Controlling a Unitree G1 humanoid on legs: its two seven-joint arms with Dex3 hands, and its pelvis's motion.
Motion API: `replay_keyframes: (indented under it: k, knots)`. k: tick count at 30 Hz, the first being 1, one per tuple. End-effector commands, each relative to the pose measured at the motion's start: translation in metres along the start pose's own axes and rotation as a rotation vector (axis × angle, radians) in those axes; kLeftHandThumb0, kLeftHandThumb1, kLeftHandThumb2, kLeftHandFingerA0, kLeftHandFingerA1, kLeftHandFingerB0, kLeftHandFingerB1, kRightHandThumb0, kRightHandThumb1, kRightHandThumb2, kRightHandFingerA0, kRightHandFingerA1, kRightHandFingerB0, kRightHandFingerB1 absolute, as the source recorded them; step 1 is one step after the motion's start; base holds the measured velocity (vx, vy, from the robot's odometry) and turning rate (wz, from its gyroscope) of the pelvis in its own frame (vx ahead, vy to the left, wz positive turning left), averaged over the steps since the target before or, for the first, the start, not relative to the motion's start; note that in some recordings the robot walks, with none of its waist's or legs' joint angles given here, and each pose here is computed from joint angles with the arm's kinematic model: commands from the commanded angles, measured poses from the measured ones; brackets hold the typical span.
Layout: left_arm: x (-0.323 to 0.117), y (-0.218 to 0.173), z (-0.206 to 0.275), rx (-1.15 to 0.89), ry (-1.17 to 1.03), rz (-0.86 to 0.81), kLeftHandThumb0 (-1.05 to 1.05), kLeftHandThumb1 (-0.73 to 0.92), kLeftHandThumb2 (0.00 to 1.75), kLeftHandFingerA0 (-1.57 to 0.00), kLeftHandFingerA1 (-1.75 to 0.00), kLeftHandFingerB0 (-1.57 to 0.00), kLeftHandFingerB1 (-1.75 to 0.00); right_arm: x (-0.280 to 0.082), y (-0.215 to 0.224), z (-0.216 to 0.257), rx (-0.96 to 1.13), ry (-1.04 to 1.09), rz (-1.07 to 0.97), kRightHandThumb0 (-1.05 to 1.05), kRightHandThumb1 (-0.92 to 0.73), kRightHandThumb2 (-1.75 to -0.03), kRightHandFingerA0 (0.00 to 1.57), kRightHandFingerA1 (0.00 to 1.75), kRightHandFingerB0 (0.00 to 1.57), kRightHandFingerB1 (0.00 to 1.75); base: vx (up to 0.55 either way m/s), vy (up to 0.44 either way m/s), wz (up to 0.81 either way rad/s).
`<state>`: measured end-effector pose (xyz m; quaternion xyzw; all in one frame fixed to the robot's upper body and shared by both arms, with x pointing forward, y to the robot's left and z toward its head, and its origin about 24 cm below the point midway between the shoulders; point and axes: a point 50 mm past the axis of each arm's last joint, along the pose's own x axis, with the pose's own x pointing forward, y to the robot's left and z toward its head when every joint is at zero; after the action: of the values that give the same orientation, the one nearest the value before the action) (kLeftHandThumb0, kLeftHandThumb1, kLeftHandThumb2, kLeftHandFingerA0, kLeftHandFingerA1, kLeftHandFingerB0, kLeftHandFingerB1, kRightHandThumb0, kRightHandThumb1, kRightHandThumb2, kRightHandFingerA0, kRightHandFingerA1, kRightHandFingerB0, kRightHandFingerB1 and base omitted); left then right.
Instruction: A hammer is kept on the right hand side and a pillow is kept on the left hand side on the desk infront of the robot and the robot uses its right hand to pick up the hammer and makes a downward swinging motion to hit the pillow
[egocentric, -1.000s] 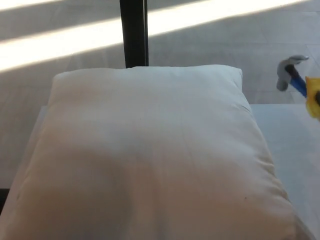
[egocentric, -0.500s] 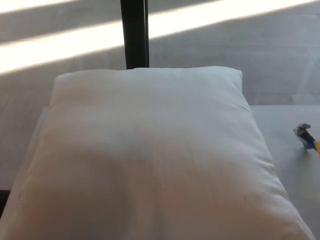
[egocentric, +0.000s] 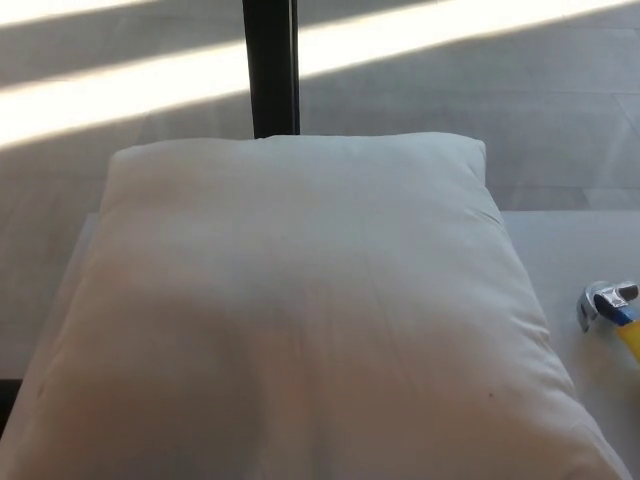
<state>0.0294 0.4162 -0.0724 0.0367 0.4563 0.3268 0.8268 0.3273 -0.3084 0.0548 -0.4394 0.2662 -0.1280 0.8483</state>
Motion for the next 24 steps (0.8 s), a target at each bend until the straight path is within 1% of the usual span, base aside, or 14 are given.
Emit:
replay_keyframes:
  k: [1,6,8,9,10,11,14,18,19,20,21,22,23,24]
  knots:
    - [-0.002,0.012,0.004,0.0,-0.006,0.039,-0.65,0.8,0.64,-0.67,-0.55,-0.56,-0.48,-0.023,0.027,-0.014,-0.403,-0.471,-0.097,-0.18,-0.62,-0.74,0.92,1.61,0.82,0.71,0.0,0.0,0.0]
    - [-0.002,0.012,0.003,0.042,-0.007,0.032,-0.66,0.82,0.64,-0.64,-0.52,-0.51,-0.46,-0.022,0.033,-0.022,-0.391,-0.4,0.087,-0.41,-0.76,-0.62,0.78,1.03,0.36,0.39,0.0,0.0,0.0]
    - [-0.003,0.012,0.003,0.05,-0.009,0.029,-0.66,0.82,0.64,-0.64,-0.52,-0.51,-0.46,-0.022,0.033,-0.024,-0.388,-0.391,0.114,-0.41,-0.76,-0.62,0.78,1.03,0.36,0.39,0.0,0.0,0.0]
    - [-0.002,0.012,0.003,0.025,-0.01,0.026,-0.66,0.81,0.64,-0.62,-0.54,-0.52,-0.46,-0.022,0.034,-0.026,-0.39,-0.369,0.156,-0.47,-0.71,-0.61,0.6,0.85,0.24,0.31,0.0,0.0,0.0]
    - [-0.002,0.011,0.004,0.031,-0.004,0.036,-0.65,0.81,0.64,-0.63,-0.54,-0.55,-0.46,-0.022,0.034,-0.027,-0.427,-0.342,0.173,-0.55,-0.74,-0.62,0.43,0.92,0.17,0.28,0.0,0.0,0.0]
    - [-0.002,0.012,0.004,0.026,-0.01,0.035,-0.65,0.81,0.64,-0.63,-0.55,-0.53,-0.47,-0.021,0.033,-0.029,-0.424,-0.305,0.188,-0.68,-0.51,-0.91,0.09,0.56,0.0,0.31,0.0,0.0,0.0]
    - [-0.002,0.011,0.003,0.032,-0.007,0.035,-0.65,0.81,0.64,-0.56,-0.55,-0.56,-0.48,-0.022,0.03,-0.029,-0.403,-0.303,0.165,-1.0,-0.63,-0.96,0.0,0.06,0.13,0.03,0.0,0.0,0.0]
    - [-0.002,0.011,0.003,0.007,-0.012,0.03,-0.65,0.81,0.64,-0.63,-0.56,-0.54,-0.49,-0.023,0.021,-0.028,-0.38,-0.272,0.142,-1.05,-0.65,-1.05,0.0,0.15,0.0,0.0,0.0,0.0,0.0]
    - [-0.003,0.011,0.004,0.034,-0.023,0.032,-0.64,0.82,0.64,-0.61,-0.56,-0.54,-0.49,-0.023,0.014,-0.026,-0.352,-0.265,0.138,-1.02,-0.8,-0.65,0.0,0.0,0.0,0.0,0.0,0.0,0.0]
    - [-0.003,0.011,0.004,0.037,-0.024,0.033,-0.64,0.82,0.64,-0.61,-0.56,-0.54,-0.49,-0.024,0.013,-0.026,-0.349,-0.265,0.139,-1.02,-0.8,-0.65,0.0,0.0,0.0,0.0,0.0,0.0,0.0]
    - [-0.003,0.012,0.004,0.042,-0.023,0.03,-0.64,0.82,0.64,-0.59,-0.55,-0.54,-0.48,-0.024,0.01,-0.026,-0.33,-0.253,0.138,-1.04,-0.62,-0.94,0.0,0.0,0.0,0.0,0.0,0.0,0.0]
    - [-0.003,0.011,0.004,0.042,-0.02,0.031,-0.64,0.81,0.64,-0.6,-0.57,-0.56,-0.48,-0.024,0.007,-0.026,-0.307,-0.245,0.139,-1.01,-0.66,-0.92,0.0,0.0,0.0,0.0,0.0,0.0,0.0]
    - [-0.002,0.011,0.004,0.034,-0.015,0.034,-0.66,0.81,0.64,-0.57,-0.56,-0.55,-0.49,-0.024,0.0,-0.025,-0.266,-0.229,0.142,-1.05,-0.85,-0.66,0.0,0.0,0.0,0.0,0.0,0.0,0.0]
    - [-0.002,0.01,0.003,0.03,-0.012,0.031,-0.66,0.81,0.64,-0.57,-0.56,-0.55,-0.49,-0.024,-0.007,-0.024,-0.238,-0.215,0.143,-1.05,-0.85,-0.66,0.0,0.0,0.0,0.0,0.0,0.0,0.0]
